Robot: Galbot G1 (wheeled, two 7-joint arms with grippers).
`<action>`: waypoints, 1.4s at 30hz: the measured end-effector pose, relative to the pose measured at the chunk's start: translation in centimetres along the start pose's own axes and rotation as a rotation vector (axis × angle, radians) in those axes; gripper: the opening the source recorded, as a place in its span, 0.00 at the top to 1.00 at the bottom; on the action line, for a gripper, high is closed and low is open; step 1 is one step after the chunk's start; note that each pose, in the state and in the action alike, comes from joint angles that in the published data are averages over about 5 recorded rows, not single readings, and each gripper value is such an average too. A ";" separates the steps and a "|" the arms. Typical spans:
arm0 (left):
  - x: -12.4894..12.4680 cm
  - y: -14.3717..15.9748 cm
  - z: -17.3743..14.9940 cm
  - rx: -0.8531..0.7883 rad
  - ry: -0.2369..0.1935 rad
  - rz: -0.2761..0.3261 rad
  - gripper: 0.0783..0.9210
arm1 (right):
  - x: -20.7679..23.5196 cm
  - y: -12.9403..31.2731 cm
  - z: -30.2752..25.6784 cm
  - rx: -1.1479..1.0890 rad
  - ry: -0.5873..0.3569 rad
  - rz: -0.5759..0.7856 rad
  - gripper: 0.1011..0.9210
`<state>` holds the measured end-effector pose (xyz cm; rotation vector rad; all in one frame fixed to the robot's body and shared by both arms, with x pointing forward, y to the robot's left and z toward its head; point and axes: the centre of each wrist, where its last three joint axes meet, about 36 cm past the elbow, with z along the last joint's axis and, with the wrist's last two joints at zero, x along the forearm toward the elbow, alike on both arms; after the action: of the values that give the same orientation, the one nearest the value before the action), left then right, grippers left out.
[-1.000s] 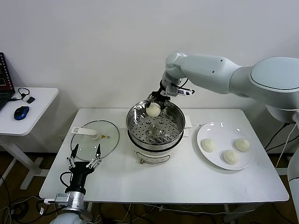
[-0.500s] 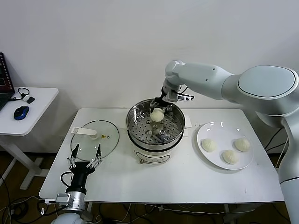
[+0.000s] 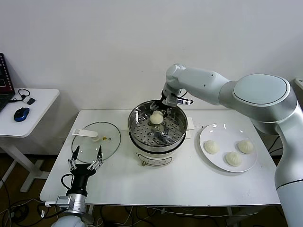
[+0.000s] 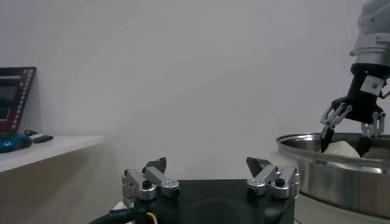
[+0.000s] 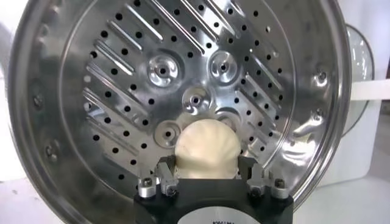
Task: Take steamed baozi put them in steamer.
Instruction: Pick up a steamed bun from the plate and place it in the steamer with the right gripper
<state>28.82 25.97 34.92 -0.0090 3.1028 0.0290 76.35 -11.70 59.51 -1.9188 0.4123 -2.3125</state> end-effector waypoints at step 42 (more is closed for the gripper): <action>0.2 0.6 -1.2 0.004 -0.016 0.006 0.12 | 7.2 -0.3 0.0 -0.122 -0.086 0.067 0.12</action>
<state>28.61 26.59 36.10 0.0002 3.0869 0.0236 75.01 -13.26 66.37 -2.0169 0.6122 -2.2019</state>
